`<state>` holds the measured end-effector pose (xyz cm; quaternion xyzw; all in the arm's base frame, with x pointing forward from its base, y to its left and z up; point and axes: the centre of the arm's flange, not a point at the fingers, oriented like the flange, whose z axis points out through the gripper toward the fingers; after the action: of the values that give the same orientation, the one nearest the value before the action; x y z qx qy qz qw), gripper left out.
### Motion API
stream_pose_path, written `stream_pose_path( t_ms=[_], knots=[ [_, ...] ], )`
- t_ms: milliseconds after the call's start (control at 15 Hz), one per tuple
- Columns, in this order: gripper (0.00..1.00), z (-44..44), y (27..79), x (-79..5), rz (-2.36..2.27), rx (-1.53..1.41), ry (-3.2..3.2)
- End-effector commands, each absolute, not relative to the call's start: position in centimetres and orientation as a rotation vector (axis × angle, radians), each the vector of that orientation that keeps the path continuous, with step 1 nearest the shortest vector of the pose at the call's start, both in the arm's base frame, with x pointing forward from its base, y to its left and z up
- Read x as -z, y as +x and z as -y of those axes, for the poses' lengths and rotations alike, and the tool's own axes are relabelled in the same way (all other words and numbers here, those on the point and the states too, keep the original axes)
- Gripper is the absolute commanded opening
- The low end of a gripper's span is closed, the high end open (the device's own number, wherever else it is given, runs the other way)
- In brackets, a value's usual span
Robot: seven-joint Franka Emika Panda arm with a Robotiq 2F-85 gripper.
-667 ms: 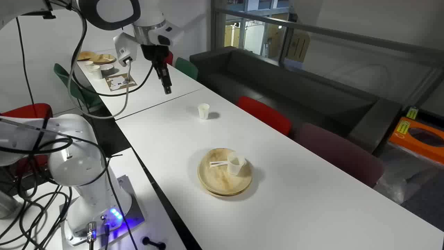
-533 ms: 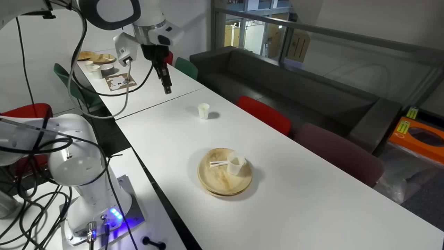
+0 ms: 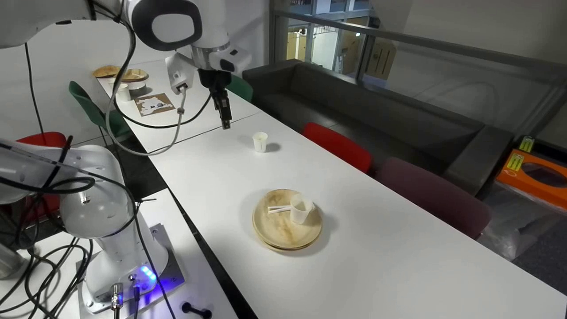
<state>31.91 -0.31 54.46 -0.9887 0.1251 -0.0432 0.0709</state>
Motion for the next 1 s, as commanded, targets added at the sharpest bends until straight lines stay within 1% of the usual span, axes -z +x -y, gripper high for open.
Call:
stream_pose_path(
  t_ms=[0, 400, 933],
  knots=[
    [1.00, 2.4, 36.1, -52.0, -0.492, 0.109, -2.950],
    [1.00, 4.9, 40.2, -48.5, -0.973, 0.196, -2.812],
    [1.00, 7.3, 42.4, -45.7, -1.565, 0.168, -2.535]
  ],
)
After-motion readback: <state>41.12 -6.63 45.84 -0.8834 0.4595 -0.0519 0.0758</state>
